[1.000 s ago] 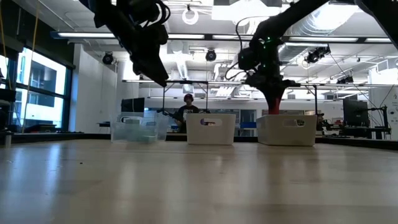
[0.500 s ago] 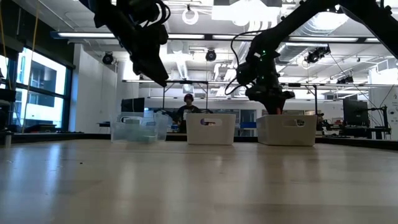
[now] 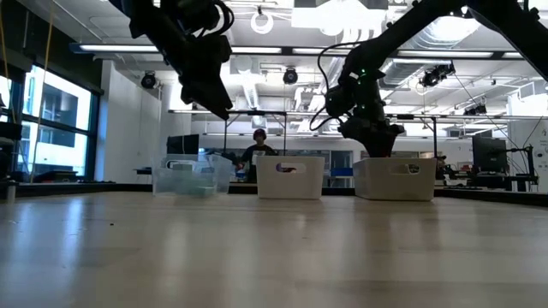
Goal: Sort & place blocks by color
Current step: Put the red block into the gray bin, then return to Home Position
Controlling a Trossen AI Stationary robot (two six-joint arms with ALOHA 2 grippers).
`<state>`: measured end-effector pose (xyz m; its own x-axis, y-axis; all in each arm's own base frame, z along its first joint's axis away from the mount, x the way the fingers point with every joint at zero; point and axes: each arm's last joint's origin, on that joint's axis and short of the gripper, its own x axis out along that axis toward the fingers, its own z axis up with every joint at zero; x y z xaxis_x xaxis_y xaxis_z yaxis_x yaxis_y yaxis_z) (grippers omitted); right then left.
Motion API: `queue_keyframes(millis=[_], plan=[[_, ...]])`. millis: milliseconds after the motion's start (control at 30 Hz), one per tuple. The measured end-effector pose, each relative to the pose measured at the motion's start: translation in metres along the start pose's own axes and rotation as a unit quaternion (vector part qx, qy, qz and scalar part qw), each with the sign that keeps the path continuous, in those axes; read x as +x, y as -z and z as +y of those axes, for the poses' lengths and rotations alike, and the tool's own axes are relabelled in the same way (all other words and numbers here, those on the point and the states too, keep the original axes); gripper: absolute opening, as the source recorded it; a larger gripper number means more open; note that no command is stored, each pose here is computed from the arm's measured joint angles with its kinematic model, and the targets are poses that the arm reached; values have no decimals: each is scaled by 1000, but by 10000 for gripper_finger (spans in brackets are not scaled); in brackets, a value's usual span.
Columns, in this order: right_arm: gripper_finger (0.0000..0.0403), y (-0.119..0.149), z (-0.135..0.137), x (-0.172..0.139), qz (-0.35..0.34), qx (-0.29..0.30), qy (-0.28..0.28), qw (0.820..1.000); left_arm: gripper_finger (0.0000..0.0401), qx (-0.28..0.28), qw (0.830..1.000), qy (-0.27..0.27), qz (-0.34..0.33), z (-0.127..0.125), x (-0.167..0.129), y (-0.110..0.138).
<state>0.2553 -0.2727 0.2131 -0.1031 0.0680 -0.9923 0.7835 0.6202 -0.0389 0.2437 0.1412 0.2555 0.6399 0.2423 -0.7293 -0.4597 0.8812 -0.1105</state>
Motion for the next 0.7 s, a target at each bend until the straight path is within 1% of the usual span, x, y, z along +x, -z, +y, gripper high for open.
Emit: queue_keyframes(millis=[133, 267, 533, 700], plan=[[152, 0, 0, 0, 2, 2, -3, 1000, 131, -8, 1000, 1, -1, 0, 0, 0], [155, 4, 0, 0, 21, 18, -9, 1000, 131, -19, 999, 17, -23, -2, -8, -4], [155, 11, 0, -4, 45, 55, 5, 997, 131, -9, 996, 18, -89, -7, -48, -9], [155, 24, 4, -27, 8, 75, 10, 997, 131, -12, 991, 22, -134, -10, -77, -8]])
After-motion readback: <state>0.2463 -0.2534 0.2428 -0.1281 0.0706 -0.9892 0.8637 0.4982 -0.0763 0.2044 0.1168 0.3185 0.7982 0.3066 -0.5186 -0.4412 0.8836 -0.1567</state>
